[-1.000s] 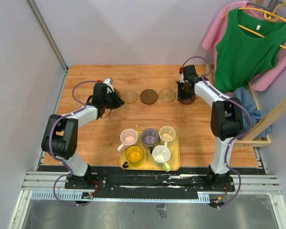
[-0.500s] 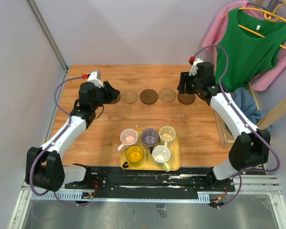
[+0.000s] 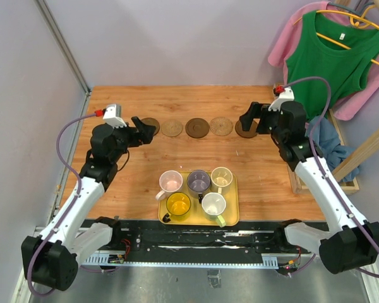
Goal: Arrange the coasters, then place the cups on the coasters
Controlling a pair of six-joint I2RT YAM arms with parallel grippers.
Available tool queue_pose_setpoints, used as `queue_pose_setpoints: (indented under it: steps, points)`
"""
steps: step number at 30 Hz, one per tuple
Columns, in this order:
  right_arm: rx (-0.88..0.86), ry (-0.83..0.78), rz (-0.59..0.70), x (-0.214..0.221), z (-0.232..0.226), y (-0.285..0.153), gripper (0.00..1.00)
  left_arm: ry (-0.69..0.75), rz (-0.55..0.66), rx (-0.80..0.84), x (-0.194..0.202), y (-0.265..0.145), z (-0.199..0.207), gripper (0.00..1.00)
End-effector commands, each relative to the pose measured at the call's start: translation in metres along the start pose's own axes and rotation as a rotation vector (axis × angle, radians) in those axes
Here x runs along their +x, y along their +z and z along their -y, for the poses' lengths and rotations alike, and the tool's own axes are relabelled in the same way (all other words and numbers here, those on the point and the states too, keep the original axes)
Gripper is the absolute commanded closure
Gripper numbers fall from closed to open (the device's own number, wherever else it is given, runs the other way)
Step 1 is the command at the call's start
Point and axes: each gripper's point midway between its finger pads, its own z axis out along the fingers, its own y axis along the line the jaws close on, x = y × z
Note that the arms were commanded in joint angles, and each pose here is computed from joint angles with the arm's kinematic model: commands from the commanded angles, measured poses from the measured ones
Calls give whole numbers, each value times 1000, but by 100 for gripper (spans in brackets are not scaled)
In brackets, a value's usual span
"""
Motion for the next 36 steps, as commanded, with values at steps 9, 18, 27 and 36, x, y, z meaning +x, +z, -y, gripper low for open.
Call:
queue_pose_setpoints:
  steps: [9, 18, 27, 36]
  points:
    - [-13, 16, -251, 87, -2, -45, 26, -28, -28, -28, 33, -24, -16, 9]
    - [-56, -86, -402, 138, -34, -77, 38, -46, -10, 17, 44, -32, -14, 11]
    - [-37, -98, -568, 194, -41, -70, 44, -71, -37, 18, 60, -30, -18, 12]
    - [-25, -127, -634, 212, -42, -58, 53, -85, -57, 22, 69, -26, -19, 12]
